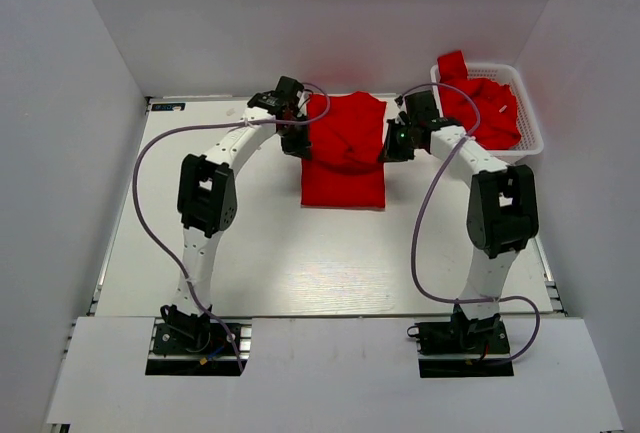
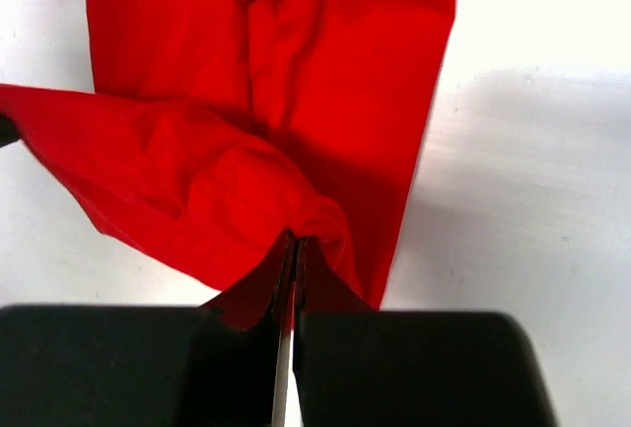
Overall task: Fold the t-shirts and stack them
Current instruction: Fold the folded rectangular tshirt in 1/3 of the way
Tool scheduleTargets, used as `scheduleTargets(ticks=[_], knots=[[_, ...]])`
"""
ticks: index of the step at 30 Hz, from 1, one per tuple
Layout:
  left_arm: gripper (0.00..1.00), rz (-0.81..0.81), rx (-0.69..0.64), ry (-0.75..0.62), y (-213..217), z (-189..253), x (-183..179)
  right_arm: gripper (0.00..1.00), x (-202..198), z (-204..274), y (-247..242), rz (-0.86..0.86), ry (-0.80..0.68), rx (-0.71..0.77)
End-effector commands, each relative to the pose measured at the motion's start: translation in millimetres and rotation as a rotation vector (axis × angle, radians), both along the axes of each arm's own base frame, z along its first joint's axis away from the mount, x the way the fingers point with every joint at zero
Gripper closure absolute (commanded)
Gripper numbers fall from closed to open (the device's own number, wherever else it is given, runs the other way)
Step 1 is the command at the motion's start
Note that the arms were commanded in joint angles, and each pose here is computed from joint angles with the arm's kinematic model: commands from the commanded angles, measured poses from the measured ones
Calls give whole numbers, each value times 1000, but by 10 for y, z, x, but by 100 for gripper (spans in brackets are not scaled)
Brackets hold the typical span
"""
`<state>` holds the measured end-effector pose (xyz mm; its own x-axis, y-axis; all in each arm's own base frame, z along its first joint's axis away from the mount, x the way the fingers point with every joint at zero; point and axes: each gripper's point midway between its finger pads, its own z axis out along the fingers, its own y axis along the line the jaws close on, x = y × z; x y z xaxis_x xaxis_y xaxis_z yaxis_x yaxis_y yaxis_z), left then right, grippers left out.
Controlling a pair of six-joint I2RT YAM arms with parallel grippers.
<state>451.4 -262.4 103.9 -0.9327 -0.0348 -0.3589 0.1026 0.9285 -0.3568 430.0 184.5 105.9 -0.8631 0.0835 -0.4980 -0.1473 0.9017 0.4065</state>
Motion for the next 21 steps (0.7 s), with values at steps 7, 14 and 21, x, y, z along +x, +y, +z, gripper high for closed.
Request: scheduleTargets(ticks=[7, 14, 21], knots=[[100, -8, -80, -39, -37, -76, 285, 100, 328, 86, 45, 29, -54, 52], [100, -2, -79, -67, -54, -161, 386, 100, 468, -18, 88, 27, -46, 70], [100, -6, -79, -46, -93, -365, 439, 100, 547, -156, 92, -2, -19, 76]])
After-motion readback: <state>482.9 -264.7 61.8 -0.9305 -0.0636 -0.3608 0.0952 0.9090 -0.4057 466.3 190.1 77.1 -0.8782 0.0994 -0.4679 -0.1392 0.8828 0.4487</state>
